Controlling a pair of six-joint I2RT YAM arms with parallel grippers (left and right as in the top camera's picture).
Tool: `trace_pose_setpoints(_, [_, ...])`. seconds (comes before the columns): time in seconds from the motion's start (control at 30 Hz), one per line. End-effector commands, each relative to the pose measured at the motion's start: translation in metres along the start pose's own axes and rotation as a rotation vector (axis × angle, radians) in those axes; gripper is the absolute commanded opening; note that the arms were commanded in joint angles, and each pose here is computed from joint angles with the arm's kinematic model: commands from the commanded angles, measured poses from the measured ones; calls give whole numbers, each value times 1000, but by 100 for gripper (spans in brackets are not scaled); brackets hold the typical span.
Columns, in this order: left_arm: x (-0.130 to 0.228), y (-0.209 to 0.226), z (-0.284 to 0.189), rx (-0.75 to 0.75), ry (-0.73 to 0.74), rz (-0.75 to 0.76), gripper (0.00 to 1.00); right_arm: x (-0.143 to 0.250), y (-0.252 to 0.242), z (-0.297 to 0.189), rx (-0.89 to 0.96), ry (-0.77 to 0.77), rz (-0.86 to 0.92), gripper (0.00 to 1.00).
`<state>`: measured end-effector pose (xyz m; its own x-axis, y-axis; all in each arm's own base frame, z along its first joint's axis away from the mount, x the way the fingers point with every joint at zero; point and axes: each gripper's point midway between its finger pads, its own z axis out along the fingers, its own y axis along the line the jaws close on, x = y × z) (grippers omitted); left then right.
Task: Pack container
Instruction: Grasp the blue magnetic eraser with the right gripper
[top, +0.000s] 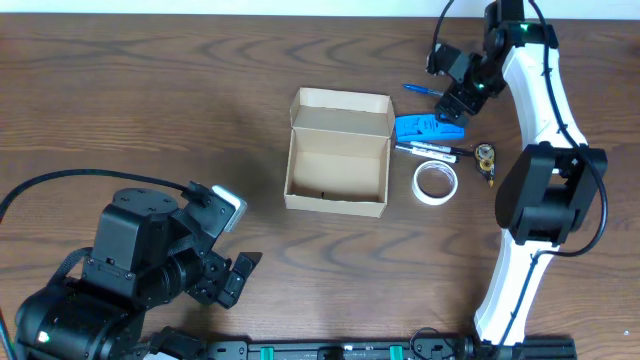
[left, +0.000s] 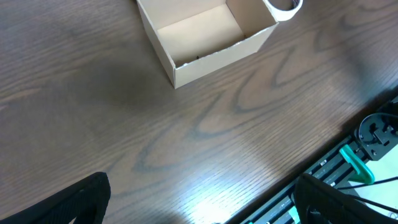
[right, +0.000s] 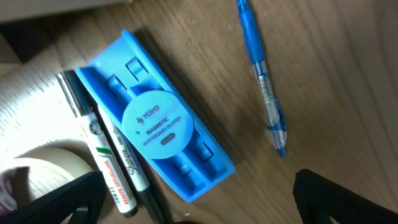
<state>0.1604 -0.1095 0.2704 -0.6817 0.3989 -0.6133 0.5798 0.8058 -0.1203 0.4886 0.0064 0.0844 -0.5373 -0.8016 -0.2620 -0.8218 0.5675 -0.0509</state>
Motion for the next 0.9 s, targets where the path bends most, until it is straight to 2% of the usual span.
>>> trace_pose_setpoints(0.0, [-1,-2,-2,11,-6,9,95,-6,-6,-4,9,-33,-97,99])
trace_pose_setpoints(0.27, [-1,-2,-2,11,-6,9,95,-16,10,8,-32,-20,-248,99])
trace_pose_setpoints(0.87, [-1,-2,-2,11,-6,8,95,-3,21,67,-137,21,-350,97])
